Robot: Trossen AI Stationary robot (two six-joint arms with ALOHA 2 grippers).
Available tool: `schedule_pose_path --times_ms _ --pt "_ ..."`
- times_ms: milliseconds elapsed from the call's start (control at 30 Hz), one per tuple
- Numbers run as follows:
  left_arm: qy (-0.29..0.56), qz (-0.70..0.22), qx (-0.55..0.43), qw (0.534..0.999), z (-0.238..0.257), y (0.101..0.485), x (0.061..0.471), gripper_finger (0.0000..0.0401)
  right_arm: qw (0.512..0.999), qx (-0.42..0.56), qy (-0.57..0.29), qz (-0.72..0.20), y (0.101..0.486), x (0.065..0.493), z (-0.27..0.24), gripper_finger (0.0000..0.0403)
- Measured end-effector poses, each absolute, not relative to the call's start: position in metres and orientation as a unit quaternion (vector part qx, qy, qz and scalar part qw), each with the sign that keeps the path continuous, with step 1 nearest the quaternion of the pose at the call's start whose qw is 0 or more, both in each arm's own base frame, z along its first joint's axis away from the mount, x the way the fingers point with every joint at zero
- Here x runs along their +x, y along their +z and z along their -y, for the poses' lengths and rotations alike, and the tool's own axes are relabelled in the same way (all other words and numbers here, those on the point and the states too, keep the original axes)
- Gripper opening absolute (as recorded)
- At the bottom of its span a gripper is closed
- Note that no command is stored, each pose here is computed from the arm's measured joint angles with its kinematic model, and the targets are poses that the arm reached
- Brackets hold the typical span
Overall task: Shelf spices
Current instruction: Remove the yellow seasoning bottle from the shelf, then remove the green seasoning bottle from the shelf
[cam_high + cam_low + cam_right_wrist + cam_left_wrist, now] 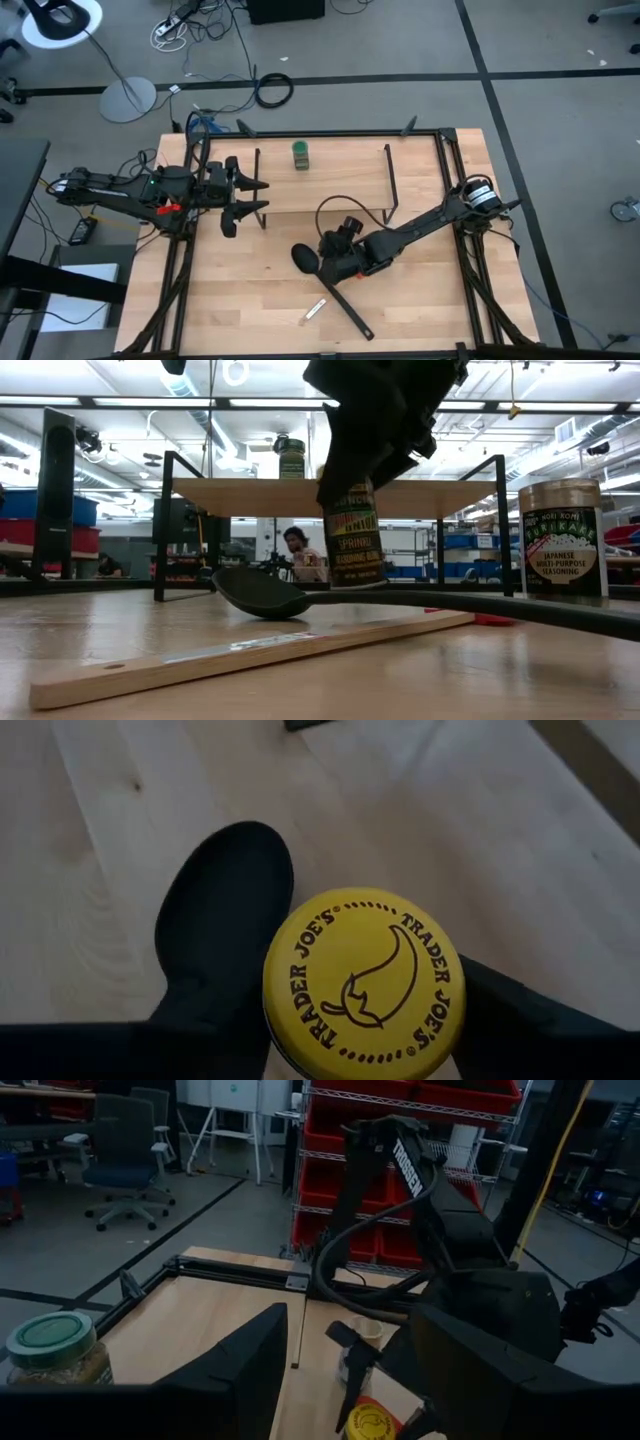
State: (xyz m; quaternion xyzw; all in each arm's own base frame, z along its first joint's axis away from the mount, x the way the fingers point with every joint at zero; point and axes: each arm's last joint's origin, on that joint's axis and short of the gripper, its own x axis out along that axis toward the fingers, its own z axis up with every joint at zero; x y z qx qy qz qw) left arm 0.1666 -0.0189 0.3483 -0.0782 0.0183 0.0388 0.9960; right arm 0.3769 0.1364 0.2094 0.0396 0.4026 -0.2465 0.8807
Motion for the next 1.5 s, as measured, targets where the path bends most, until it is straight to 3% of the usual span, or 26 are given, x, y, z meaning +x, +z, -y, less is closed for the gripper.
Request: schedule_pose_path --times_ms 133,267,467,800,1167,1367,1500 --pt "0.039 -0.018 -0.078 0.996 0.019 0.348 0.167 0.0219 0.881 0.043 -0.245 -0.403 0.210 0.377 -0.137 0.0313" --pt "0.039 -0.017 -0.079 0.996 0.019 0.349 0.167 0.0219 0.882 0.046 -0.241 -0.403 0.212 0.376 -0.137 0.0339" --pt "0.049 -0.003 -0.070 0.996 0.018 0.351 0.167 0.0219 0.893 0.039 -0.236 -0.381 0.236 0.368 -0.133 0.0337" --pt "0.190 0.005 0.036 0.981 0.011 0.359 0.175 0.0240 0.930 -0.016 -0.203 -0.306 0.321 0.329 -0.116 0.0327" --pt "0.255 -0.167 0.113 0.946 -0.012 0.389 0.211 0.0362 0.962 -0.083 -0.170 -0.196 0.405 0.263 -0.095 0.0328" --pt "0.290 -0.281 0.114 0.908 -0.041 0.396 0.242 0.0373 0.970 -0.143 -0.139 -0.139 0.433 0.241 -0.094 0.0328" --pt "0.253 -0.333 0.092 0.904 -0.061 0.390 0.262 0.0370 0.973 -0.153 -0.130 -0.111 0.444 0.231 -0.094 0.0328"
